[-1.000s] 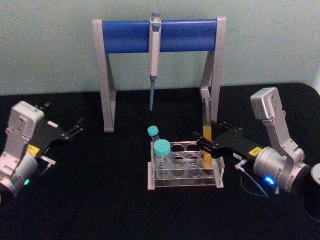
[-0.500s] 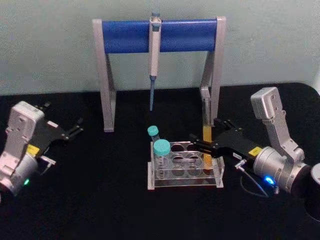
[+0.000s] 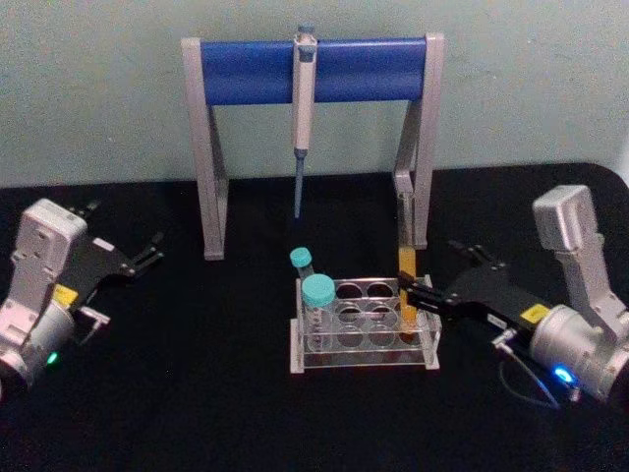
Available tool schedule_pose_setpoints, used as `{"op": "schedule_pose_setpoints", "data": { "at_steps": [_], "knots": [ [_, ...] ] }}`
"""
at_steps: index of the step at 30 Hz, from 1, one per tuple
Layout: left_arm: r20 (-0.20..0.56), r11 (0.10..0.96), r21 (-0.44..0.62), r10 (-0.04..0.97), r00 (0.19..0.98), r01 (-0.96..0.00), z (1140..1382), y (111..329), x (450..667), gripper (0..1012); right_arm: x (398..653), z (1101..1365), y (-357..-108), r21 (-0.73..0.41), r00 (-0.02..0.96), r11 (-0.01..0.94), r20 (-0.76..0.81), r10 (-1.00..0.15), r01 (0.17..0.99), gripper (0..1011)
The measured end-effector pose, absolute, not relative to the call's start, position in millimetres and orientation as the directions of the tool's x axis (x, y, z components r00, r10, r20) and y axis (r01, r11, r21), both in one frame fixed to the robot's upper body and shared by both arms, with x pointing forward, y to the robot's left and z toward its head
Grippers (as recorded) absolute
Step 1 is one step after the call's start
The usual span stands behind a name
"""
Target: Pick up the test tube from the test tube rack, shake it, then place it back into the test tube rack.
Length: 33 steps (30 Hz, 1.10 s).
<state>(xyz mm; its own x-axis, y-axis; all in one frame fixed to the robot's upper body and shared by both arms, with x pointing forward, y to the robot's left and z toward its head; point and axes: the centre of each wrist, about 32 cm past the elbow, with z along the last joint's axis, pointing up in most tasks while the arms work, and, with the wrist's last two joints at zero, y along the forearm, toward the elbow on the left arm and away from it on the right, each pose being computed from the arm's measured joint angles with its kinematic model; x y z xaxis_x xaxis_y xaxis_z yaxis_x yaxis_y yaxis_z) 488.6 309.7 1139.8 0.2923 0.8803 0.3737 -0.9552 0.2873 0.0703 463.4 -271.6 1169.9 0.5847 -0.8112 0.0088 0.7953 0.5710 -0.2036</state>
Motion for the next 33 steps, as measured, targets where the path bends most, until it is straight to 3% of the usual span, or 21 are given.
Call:
{"op": "schedule_pose_setpoints", "data": {
  "at_steps": [10, 16, 33],
  "knots": [
    [0.374, 0.287, 0.070, 0.880, 0.292, -0.955, 1139.8, 309.7, 488.6, 1001, 444.6, 1160.7, -282.2, -0.138, 0.478, 0.466, 0.069, -0.876, 0.874, 1000],
    [0.374, 0.287, 0.070, 0.880, 0.292, -0.955, 1139.8, 309.7, 488.6, 1001, 440.8, 1140.7, -278.2, -0.084, 0.395, 0.387, 0.126, -0.910, 0.918, 1000],
    [0.374, 0.287, 0.070, 0.880, 0.292, -0.955, 1139.8, 309.7, 488.6, 1001, 449.9, 1108.0, -267.3, -0.146, 0.324, 0.306, 0.128, -0.937, 0.941, 1000]
  ]
}}
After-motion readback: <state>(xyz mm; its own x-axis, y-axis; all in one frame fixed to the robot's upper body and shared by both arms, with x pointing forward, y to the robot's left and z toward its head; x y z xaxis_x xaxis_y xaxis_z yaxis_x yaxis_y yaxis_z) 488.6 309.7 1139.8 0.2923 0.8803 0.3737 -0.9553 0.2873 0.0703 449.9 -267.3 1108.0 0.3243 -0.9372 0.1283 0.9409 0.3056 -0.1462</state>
